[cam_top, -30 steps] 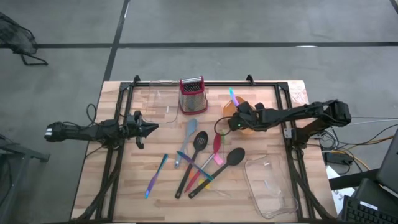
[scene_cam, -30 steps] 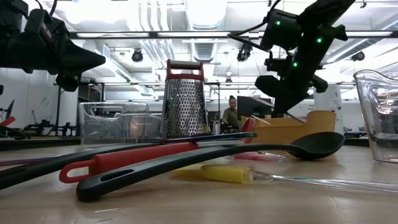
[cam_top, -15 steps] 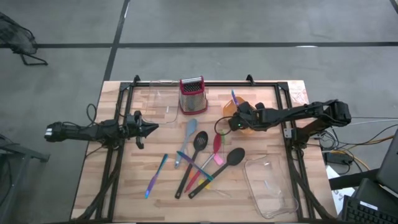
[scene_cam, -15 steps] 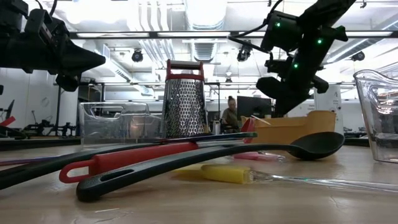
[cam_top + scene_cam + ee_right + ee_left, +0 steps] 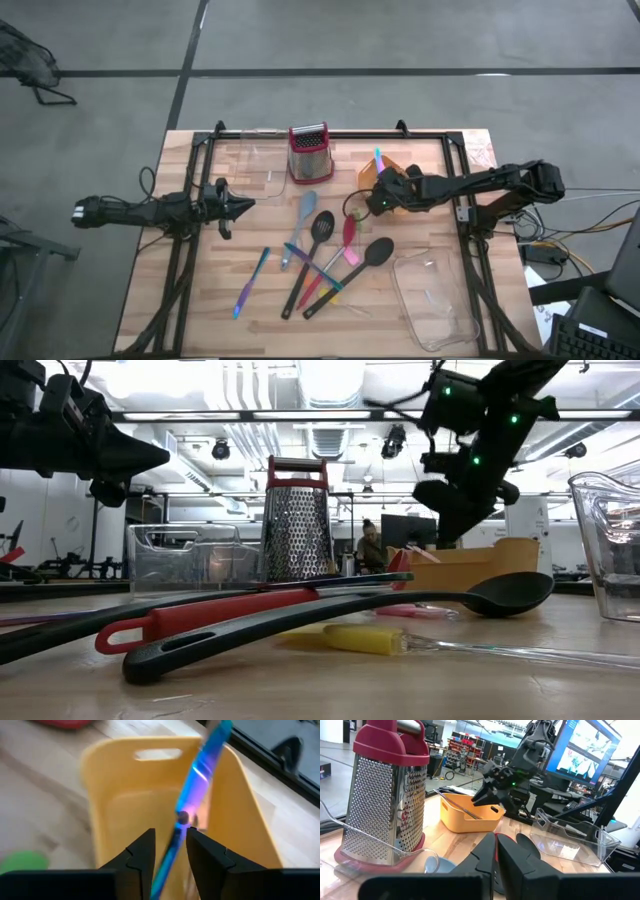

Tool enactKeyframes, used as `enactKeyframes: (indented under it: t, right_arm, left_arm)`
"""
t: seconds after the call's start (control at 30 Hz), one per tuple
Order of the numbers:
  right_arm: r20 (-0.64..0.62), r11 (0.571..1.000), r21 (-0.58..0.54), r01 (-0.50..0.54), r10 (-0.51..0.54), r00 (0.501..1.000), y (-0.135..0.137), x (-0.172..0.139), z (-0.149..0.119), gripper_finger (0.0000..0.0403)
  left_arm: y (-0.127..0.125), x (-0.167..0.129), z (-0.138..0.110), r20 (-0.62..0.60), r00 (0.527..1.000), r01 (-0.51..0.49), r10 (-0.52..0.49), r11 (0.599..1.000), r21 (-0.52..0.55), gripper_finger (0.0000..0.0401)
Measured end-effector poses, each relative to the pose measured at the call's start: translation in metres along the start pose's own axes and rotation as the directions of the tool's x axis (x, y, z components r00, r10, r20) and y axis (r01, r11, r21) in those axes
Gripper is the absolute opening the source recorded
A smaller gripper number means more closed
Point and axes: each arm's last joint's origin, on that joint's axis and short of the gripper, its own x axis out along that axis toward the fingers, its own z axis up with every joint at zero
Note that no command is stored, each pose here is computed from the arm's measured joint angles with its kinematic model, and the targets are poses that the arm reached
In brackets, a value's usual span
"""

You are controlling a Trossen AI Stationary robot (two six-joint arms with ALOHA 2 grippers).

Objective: Pick & Place Kitchen Items
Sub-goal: Put the right blue table knife into the orange bin

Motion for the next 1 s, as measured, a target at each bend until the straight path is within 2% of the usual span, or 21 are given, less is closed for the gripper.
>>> enactKeyframes:
  t: [0.17, 0.37, 0.57, 0.77, 1.0]
  right_arm:
    - [0.047, 0.996, -0.037, -0.08, 0.081, 0.996, 0.016, -0.018, 0.008, 0.0128]
    - [0.108, 0.962, -0.075, -0.264, 0.271, 0.956, 0.042, -0.041, 0.011, 0.0154]
    - [0.147, 0.886, -0.163, -0.433, 0.456, 0.878, 0.084, -0.057, 0.008, 0.0183]
    - [0.107, 0.841, -0.265, -0.471, 0.511, 0.853, 0.136, -0.062, 0.004, 0.0206]
    - [-0.021, 0.739, -0.324, -0.591, 0.619, 0.785, 0.192, -0.055, 0.001, 0.0216]
  left_arm:
    - [0.0, 0.0, 0.0, 0.0, 1.0, 0.0, 0.0, 1.0, 0.0, 0.0023]
    - [0.0, 0.0, 0.0, 0.0, 1.0, 0.0, 0.0, 1.0, 0.0, 0.0021]
    - [0.0, 0.0, 0.0, 0.0, 1.0, 0.0, 0.0, 1.0, 0.0, 0.0023]
    - [0.0, 0.0, 0.0, -0.003, 1.0, -0.001, 0.001, 1.0, 0.001, 0.0021]
    - [0.0, 0.0, -0.001, -0.008, 1.0, -0.003, 0.003, 1.0, 0.003, 0.0023]
